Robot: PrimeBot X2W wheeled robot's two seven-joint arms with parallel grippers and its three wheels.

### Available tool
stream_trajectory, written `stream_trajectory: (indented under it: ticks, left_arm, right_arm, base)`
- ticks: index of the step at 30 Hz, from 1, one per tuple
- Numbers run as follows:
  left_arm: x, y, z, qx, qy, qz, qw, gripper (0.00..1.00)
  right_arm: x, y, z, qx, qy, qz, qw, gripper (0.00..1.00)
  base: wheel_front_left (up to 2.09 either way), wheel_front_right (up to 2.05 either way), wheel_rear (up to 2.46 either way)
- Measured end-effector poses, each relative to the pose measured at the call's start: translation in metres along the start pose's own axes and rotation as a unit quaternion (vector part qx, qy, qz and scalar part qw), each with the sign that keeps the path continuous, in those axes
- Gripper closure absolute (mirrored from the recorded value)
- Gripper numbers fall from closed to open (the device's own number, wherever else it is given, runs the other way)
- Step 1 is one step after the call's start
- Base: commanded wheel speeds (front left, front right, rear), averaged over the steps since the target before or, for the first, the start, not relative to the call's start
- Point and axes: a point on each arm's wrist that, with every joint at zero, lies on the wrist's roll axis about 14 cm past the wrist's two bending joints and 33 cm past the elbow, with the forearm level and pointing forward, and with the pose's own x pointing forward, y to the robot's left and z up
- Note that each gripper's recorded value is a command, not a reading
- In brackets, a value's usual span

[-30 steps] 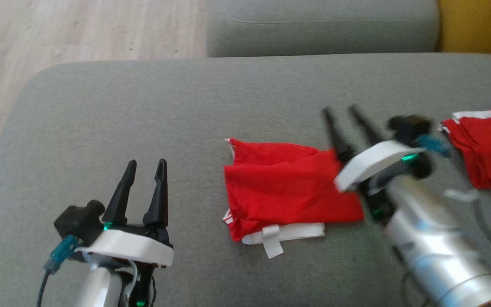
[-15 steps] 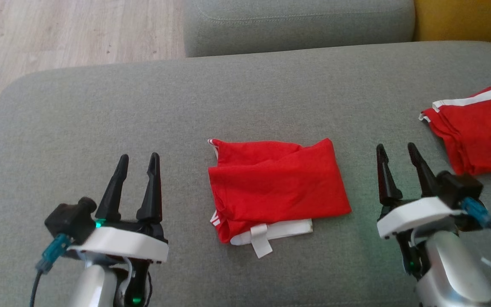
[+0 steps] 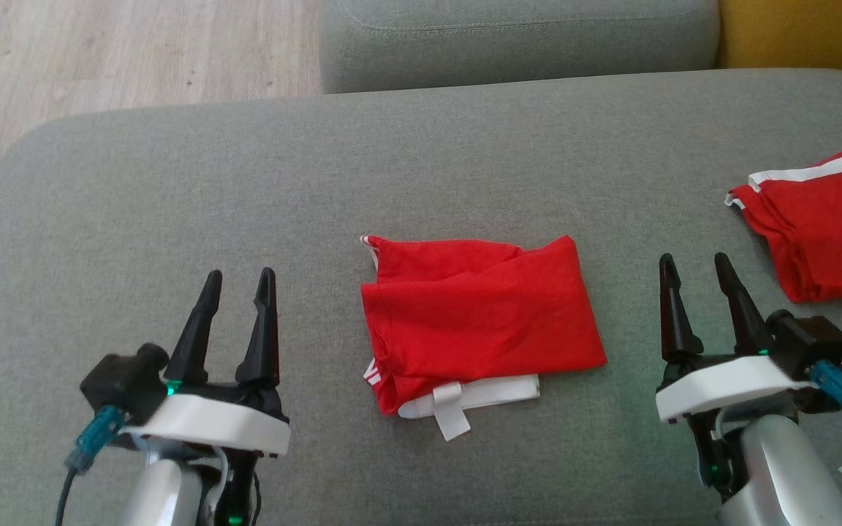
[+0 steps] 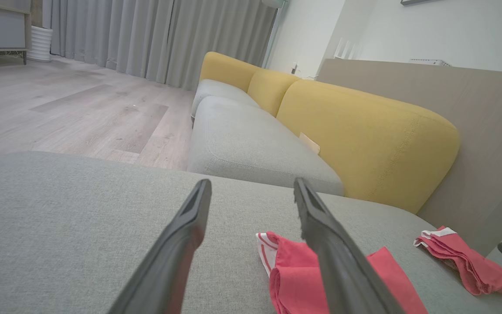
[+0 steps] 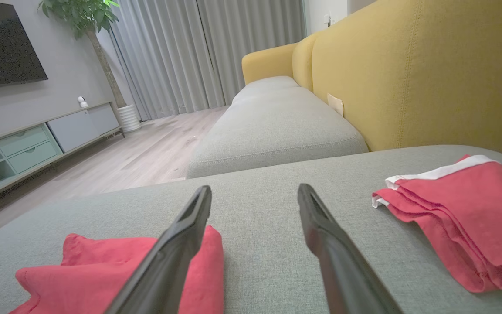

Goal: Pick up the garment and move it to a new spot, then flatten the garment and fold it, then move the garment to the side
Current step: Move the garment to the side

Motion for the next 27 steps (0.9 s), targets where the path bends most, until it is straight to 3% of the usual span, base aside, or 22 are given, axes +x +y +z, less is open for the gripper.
stream_trajectory:
  ticks: [11, 18, 27]
  left_arm:
    - [-0.001, 0.001, -0.008, -0.002, 0.011, -0.001, 1.0, 0.0]
    - [0.003, 0.006, -0.014, -0.002, 0.02, 0.005, 1.0, 0.0]
    - [0.0, 0.018, -0.022, 0.001, 0.033, 0.02, 0.999, 0.0]
  right_arm:
    - [0.005, -0.001, -0.01, 0.001, 0.023, -0.001, 1.0, 0.0]
    - [0.007, -0.006, -0.059, 0.008, 0.124, -0.01, 0.992, 0.0]
    - [0.025, 0.037, -0.106, 0.049, 0.219, 0.045, 0.973, 0.0]
  base:
    - [0.0, 0.0, 0.0]
    - [0.0, 0.0, 0.0]
    - [0.0, 0.0, 0.0]
